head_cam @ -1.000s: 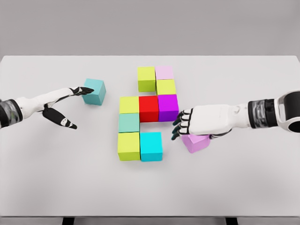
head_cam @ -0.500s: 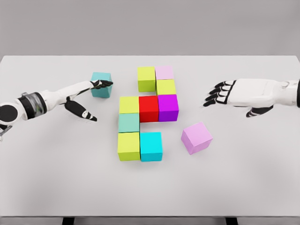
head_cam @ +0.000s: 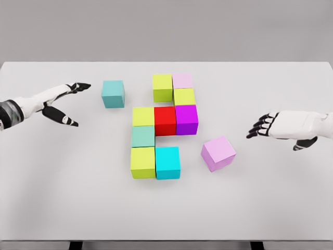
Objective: Assemble the squares on the desktop into the number 2
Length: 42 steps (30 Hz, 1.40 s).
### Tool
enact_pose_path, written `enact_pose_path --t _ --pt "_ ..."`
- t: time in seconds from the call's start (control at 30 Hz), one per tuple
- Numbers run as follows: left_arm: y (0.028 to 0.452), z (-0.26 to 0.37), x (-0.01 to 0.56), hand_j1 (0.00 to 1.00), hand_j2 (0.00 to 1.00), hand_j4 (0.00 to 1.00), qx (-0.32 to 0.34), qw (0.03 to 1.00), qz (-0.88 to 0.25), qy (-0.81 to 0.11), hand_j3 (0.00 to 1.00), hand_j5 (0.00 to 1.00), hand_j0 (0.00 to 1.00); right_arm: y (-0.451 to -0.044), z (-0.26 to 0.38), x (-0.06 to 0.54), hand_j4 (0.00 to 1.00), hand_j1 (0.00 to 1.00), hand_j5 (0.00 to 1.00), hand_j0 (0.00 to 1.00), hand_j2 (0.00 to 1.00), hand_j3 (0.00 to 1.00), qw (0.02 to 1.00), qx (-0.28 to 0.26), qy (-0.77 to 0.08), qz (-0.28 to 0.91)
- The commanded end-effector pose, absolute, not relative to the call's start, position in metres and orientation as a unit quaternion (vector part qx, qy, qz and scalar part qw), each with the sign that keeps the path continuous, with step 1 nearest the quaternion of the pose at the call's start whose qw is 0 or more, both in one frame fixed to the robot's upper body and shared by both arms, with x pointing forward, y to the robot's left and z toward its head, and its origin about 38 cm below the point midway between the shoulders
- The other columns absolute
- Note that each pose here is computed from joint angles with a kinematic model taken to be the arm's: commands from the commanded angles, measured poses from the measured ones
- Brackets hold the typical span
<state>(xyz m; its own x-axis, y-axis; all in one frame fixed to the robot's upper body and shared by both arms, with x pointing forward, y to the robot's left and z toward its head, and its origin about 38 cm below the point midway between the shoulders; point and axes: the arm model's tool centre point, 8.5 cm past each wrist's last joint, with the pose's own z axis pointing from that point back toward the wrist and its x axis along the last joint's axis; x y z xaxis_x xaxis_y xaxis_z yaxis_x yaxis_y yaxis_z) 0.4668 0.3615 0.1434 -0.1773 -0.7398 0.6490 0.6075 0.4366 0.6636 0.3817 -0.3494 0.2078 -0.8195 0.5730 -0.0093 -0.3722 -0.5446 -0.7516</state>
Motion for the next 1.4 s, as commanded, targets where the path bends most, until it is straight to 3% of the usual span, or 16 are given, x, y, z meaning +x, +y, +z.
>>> enact_pose_path --t 0.0,0.47,0.93,1.2,1.37 --pt "0.347 0.134 0.471 1.00 1.00 1.00 0.053 0.636 -0.532 -0.557 1.00 1.00 1.00 -0.341 0.209 0.378 1.00 1.00 1.00 1.00 1.00 1.00 0.256 -0.128 -0.393 0.874" --pt "0.283 0.134 0.476 1.00 1.00 1.00 0.001 0.604 -0.543 -0.584 1.00 1.00 1.00 -0.292 0.199 0.356 1.00 1.00 1.00 1.00 1.00 1.00 0.193 -0.084 -0.411 0.887" --pt "0.263 0.136 0.484 1.00 1.00 1.00 -0.001 0.604 -0.540 -0.586 1.00 1.00 1.00 -0.277 0.194 0.355 1.00 1.00 1.00 1.00 1.00 1.00 0.183 -0.071 -0.422 0.885" --pt "0.260 0.134 0.485 1.00 1.00 1.00 -0.003 0.604 -0.540 -0.586 1.00 1.00 1.00 -0.322 0.213 0.391 1.00 1.00 1.00 1.00 1.00 1.00 0.236 -0.138 -0.408 0.871" --pt "0.256 0.130 0.489 1.00 1.00 1.00 -0.003 0.608 -0.537 -0.584 1.00 1.00 1.00 -0.297 0.208 0.416 1.00 1.00 1.00 1.00 1.00 1.00 0.240 -0.135 -0.441 0.854"
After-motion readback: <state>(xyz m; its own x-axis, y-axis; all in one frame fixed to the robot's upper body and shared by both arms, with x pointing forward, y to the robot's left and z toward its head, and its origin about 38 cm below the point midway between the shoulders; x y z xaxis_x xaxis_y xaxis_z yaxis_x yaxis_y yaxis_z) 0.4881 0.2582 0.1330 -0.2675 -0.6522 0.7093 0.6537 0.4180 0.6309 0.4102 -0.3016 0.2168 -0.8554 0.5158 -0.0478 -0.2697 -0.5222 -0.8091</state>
